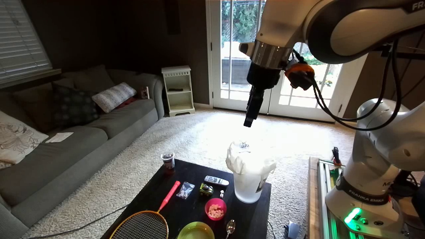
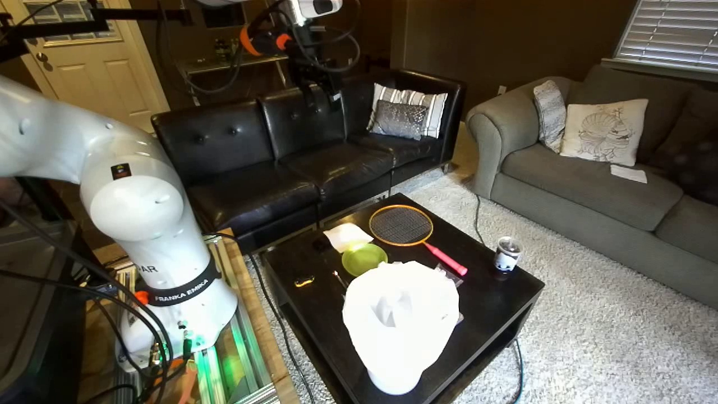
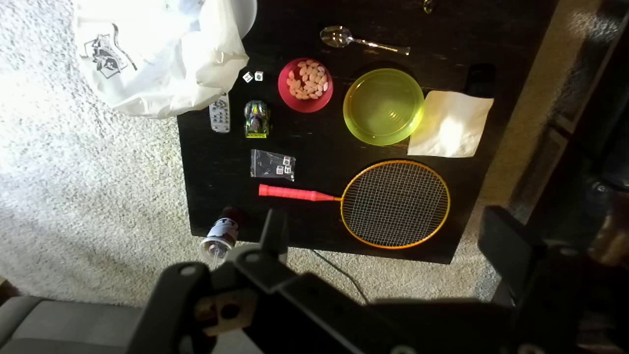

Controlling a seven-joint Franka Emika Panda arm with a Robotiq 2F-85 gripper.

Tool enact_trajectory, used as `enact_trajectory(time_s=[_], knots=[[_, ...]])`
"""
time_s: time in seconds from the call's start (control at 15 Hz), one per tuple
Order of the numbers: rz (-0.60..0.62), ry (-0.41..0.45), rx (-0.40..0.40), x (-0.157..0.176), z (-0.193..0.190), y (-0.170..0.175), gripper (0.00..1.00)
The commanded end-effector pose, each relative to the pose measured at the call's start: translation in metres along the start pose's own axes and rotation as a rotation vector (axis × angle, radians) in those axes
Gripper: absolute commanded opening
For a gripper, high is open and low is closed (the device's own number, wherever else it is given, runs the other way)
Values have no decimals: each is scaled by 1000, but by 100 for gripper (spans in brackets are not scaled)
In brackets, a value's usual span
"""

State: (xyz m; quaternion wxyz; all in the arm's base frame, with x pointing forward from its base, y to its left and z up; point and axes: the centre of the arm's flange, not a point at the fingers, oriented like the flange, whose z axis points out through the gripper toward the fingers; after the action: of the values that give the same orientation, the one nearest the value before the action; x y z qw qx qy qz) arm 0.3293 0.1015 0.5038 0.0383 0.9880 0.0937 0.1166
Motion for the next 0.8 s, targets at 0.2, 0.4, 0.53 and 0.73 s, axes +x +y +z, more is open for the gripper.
enact_trajectory(time_s=[0.2, 0.4, 0.53, 0.73], knots=[[-37, -29, 13, 4, 10, -11, 100], [-140, -77, 53, 11, 31, -46, 100], [-243, -106, 105, 15, 50, -77, 100], [-370, -139, 190, 18, 85, -125, 100]])
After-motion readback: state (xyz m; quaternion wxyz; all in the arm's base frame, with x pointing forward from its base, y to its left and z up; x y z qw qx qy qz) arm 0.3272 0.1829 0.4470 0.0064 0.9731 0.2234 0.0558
